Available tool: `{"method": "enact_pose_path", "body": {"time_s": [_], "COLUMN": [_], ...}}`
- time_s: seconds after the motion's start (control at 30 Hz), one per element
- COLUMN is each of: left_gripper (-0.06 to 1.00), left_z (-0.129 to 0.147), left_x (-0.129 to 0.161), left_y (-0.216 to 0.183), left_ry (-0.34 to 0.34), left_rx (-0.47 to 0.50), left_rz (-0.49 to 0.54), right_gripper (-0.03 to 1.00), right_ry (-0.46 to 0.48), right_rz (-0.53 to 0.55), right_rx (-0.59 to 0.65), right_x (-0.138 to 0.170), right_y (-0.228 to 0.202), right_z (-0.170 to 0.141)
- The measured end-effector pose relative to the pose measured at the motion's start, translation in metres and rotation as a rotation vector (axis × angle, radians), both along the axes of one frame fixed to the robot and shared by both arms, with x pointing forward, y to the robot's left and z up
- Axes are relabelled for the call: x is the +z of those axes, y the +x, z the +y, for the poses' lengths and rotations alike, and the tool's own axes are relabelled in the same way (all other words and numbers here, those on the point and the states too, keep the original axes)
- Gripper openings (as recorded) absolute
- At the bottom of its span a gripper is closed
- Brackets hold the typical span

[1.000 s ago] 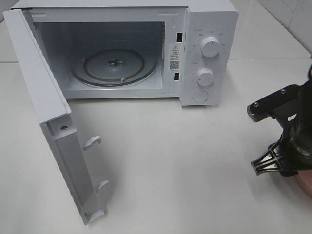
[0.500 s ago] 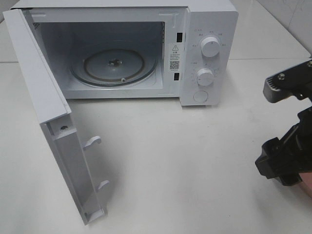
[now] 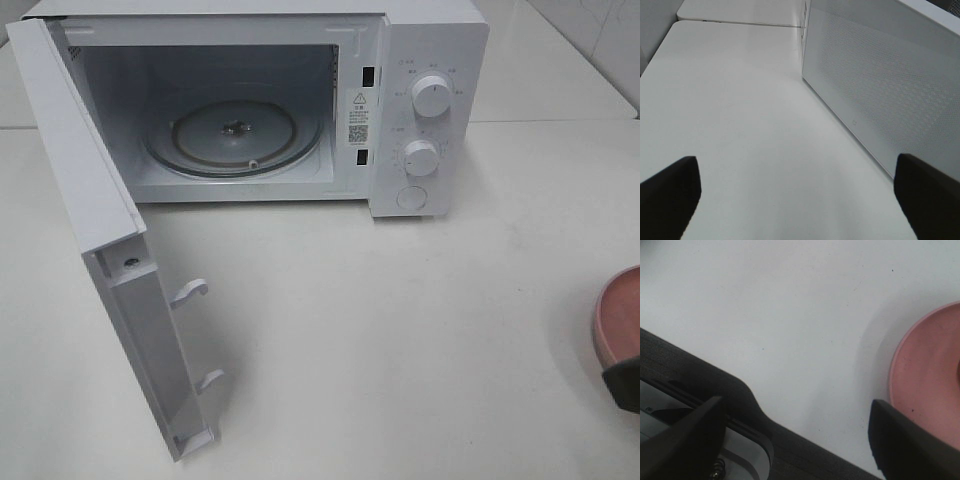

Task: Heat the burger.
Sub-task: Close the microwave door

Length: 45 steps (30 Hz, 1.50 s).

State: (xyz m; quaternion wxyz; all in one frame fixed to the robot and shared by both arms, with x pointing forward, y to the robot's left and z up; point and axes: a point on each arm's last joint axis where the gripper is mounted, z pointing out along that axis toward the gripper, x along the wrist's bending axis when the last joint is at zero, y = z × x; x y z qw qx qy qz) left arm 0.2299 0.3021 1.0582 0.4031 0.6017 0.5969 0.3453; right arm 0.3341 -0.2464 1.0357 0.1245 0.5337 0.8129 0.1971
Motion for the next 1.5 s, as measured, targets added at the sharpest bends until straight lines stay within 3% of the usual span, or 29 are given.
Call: {"method": "enact_pose_path", "body": {"time_s": [0.37, 0.43, 1.03, 1.5], "left_gripper": [0.96, 0.96, 0.96, 0.96], "left_z": [0.0, 0.0, 0.0, 0.0], "left_x": [0.0, 0.0, 0.0, 0.0], "left_y": [0.0, 0.0, 0.0, 0.0], "left_ry": [0.0, 0.0, 0.0, 0.0], "left_rx": [0.0, 0.0, 0.0, 0.0], "left_rz": [0.0, 0.0, 0.0, 0.0], "right_gripper": [0.77, 0.77, 0.77, 0.76], "right_ry": [0.076, 0.109, 0.155, 0.16], "right_rz": [-0.128, -0.207, -0.491, -0.563], "right_rx": [-0.006, -0.071, -0.257, -0.309], "right_x": [0.017, 0.022, 0.025, 0.013], "right_y": [-0.034, -0.046, -0.092, -0.103], "right_z": [-0.021, -0.032, -0.054, -0.053]}}
